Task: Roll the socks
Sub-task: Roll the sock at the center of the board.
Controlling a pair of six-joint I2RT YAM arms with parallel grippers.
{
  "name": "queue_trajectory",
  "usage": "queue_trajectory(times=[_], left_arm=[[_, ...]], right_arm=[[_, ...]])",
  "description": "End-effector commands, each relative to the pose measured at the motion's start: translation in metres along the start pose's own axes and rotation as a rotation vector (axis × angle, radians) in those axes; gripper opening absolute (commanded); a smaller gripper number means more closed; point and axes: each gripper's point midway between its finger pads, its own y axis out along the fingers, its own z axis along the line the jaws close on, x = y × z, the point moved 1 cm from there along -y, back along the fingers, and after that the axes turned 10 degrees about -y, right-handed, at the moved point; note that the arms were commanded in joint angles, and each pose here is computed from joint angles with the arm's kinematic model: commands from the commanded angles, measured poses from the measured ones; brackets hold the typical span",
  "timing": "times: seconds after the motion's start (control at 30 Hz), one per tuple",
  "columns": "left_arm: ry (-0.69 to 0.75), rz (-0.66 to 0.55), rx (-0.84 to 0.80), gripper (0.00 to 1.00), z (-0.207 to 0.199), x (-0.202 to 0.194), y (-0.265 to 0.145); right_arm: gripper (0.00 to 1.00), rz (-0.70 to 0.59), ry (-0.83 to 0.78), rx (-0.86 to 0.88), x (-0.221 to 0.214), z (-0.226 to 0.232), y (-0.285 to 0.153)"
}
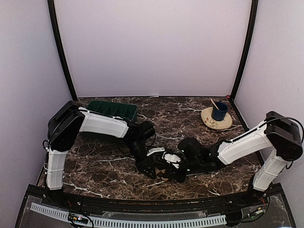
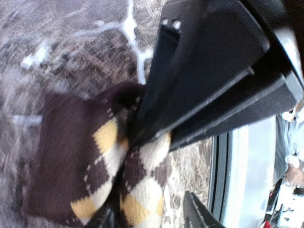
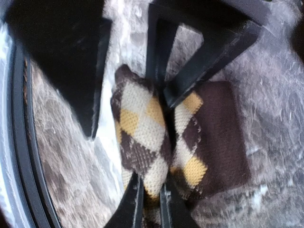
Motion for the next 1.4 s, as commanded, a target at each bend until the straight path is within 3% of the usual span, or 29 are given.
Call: queue_trajectory(times=[0.0,0.33,0.83,1.37], left_arm=[[-0.047,0.027,0.16,0.53,0.031,-0.022,-0.007],[-0.079,0.037,0.234,0.6,0.048,-0.03,-0.008],[-0.178,0.235,0.467,0.62,0.094,-0.075,-0.004],[-0.268,0.449,0.572,0.63,0.13,-0.12,0.014]], right_arm=[[0.0,0.042,0.087,0.068,-0.024,0.008,0.006],[0.0,-0.011,0.113,0.051,-0.019,0.001,0.0],[0.0,-0.065,0.128,0.03,-0.015,-0.005,0.005],[0.0,-0.074,0.025,0.016,0.009,-0.012,0.007]])
